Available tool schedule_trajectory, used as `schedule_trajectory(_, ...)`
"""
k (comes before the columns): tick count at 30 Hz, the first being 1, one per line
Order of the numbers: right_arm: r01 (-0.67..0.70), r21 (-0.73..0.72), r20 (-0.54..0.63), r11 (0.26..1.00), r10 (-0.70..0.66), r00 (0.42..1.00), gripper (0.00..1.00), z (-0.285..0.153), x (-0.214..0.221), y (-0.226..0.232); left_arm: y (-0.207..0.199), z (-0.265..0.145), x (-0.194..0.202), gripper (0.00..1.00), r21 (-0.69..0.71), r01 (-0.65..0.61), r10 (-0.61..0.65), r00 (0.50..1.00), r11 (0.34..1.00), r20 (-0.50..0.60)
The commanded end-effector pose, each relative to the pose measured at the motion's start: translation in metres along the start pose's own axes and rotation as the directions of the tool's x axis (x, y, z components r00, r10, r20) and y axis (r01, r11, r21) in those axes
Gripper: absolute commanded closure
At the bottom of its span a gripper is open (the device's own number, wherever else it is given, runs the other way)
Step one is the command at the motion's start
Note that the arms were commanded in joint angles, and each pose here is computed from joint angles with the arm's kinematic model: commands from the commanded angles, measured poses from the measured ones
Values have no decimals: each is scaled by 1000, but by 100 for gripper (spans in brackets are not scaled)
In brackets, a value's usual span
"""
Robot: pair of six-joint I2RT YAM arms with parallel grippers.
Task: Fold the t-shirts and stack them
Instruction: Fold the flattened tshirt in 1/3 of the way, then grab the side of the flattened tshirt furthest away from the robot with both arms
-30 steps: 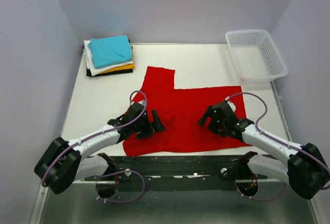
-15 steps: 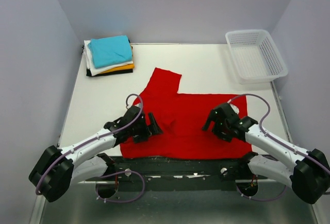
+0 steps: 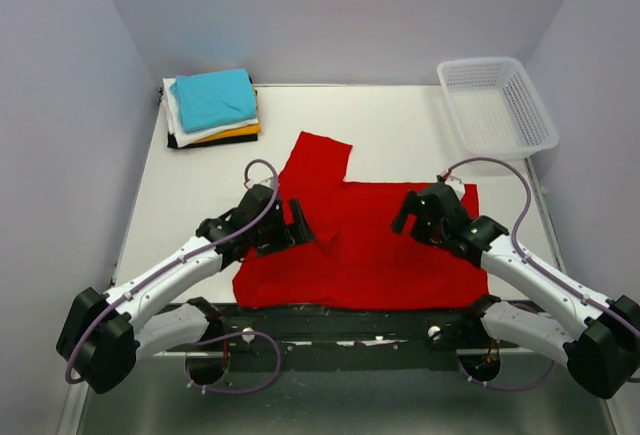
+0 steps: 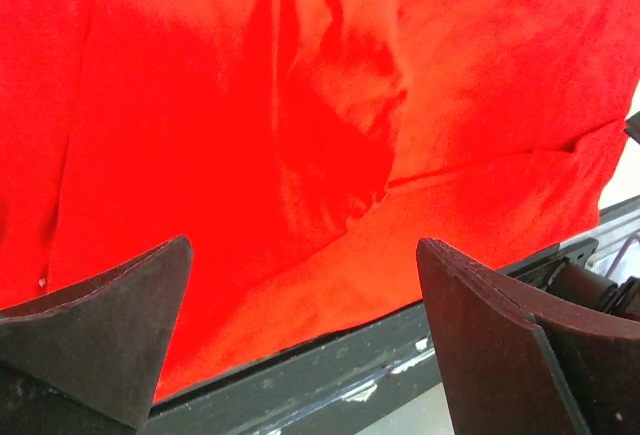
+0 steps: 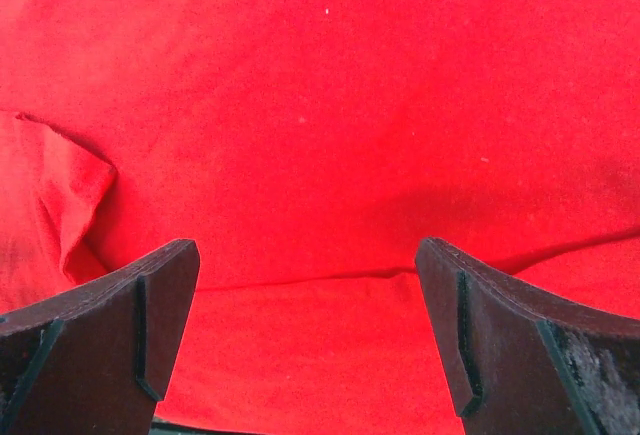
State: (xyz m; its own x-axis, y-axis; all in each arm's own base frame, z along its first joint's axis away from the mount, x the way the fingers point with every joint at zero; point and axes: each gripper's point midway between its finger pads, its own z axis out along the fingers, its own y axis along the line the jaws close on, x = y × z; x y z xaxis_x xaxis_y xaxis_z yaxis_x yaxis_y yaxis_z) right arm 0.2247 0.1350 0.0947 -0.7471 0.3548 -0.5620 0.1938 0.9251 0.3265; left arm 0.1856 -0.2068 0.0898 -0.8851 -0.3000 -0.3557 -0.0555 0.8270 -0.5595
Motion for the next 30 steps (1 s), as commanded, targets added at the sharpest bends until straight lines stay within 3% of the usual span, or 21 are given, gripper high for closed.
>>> schedule_trajectory(1,35,-14,138,999,-32,990,0,1,-35,13,-3,-3,-39,1,-48,-61,64,995,997,79)
schedule_trajectory(6,98,-148,182,984,-70,981,0,13,-56,58,-7,-1,-76,2,16,-28,26,990,999,138)
schedule_trajectory(9,119,-102,184,988,-99,978,0,25,-66,64,-14,0,-108,1,57,-26,15,984,998,180)
schedule_trajectory(17,127,-30,238,991,-116,964,0,30,-70,46,-47,27,-206,2,87,-158,135,965,984,223)
schedule_trajectory(24,134,-54,249,989,-117,961,0,28,-67,45,-41,88,-287,1,106,-56,36,982,993,183)
schedule_trajectory(30,120,-60,229,991,-103,968,0,30,-60,42,-37,131,-313,1,96,30,-43,989,995,141)
